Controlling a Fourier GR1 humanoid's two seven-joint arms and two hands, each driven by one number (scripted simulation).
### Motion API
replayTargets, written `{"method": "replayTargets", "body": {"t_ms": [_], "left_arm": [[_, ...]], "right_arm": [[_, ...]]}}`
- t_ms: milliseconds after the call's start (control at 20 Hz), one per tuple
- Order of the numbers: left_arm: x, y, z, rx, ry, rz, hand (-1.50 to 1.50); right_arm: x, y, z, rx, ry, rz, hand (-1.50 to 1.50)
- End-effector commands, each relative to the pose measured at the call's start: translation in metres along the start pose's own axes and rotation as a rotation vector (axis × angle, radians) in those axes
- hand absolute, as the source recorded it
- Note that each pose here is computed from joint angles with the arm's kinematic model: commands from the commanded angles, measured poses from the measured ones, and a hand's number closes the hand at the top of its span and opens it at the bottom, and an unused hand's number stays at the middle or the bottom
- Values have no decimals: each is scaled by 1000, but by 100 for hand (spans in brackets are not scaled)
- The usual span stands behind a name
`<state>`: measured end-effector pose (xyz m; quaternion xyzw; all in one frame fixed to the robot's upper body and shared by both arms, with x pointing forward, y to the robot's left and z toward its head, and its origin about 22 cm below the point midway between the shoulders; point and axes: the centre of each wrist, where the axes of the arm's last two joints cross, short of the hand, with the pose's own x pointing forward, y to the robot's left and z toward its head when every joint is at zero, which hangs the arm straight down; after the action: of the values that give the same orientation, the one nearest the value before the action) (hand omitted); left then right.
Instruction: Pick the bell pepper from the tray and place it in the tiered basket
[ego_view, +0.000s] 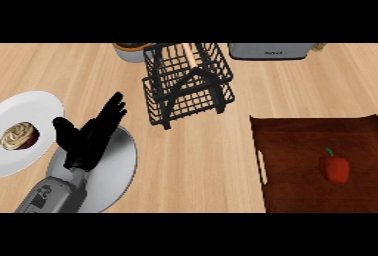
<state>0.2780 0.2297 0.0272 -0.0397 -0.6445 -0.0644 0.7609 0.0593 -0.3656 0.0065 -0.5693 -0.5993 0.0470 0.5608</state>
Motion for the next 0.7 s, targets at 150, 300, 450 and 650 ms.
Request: {"method": "replayTargets", "body": {"t_ms": [150,300,450,650], "left_arm": [[9,-10,-9,-33,-10,-11,0],[5,-8,-7,-49,-18,-10,0],[17,-16,-12,-55,-9,-19,0],[11,-2,-9,-46,14,0,0]], "right_arm": [[50,-9,9,21,160,195,-150],[85,16,16,66,215,168,-150],[116,26,5,74,261,210,-150],[138,54,-7,97,338,350,-150]]}}
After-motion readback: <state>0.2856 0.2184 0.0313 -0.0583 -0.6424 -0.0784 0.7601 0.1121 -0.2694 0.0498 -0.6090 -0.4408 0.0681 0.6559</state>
